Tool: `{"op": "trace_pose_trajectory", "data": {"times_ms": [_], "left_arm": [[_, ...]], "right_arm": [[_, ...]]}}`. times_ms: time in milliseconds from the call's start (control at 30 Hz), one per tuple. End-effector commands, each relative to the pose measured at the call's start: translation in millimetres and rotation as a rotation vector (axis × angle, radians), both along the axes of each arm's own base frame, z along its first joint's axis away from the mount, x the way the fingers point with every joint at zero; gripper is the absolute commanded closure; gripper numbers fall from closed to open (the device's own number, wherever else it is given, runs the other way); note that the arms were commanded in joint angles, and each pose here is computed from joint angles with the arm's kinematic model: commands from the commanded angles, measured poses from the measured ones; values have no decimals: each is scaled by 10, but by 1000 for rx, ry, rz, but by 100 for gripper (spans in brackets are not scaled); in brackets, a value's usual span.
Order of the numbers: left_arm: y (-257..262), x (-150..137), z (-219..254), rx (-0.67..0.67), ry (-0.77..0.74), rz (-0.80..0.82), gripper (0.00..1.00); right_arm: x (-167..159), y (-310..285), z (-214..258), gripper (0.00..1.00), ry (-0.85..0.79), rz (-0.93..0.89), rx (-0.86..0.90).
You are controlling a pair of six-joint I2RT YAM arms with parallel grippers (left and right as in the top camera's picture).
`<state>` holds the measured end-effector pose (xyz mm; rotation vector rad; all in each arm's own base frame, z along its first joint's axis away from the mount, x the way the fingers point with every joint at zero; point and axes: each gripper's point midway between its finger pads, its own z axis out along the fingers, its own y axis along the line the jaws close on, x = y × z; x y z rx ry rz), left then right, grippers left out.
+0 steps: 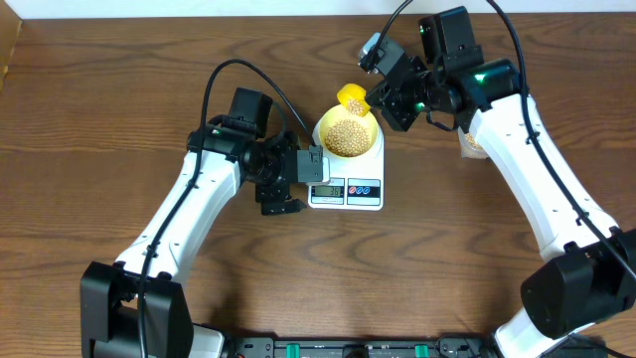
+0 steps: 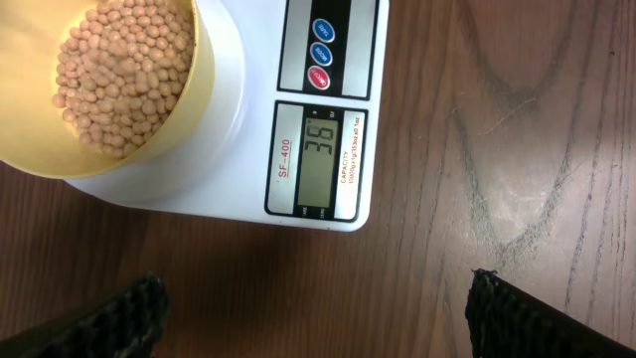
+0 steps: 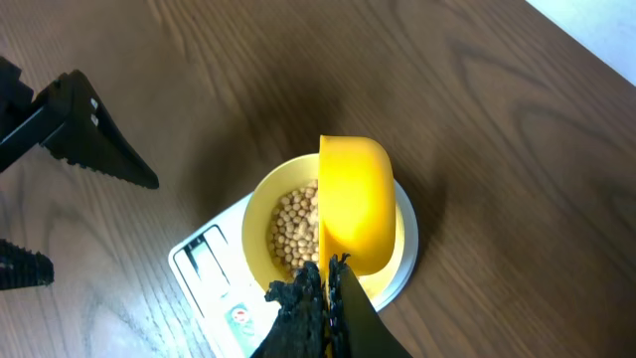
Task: Scoop item into bowl and weigh 50g on scale
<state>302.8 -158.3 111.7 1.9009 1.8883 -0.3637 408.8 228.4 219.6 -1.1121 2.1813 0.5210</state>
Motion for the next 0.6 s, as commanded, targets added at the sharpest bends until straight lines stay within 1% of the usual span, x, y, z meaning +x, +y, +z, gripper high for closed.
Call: {"op": "trace_pose_trajectory", "data": {"times_ms": [0,233,567], "left_arm": [[-15,-18,41,-23,-1,-4,2],[-15,-18,41,-23,-1,-4,2],[-15,-18,41,-23,-1,-4,2]], "right_arm": [[-31,35,91,99,-44,39,-8],[-79,114,84,99,-56,70,-20],[-60,80,65,99,-59,55,-41]]}}
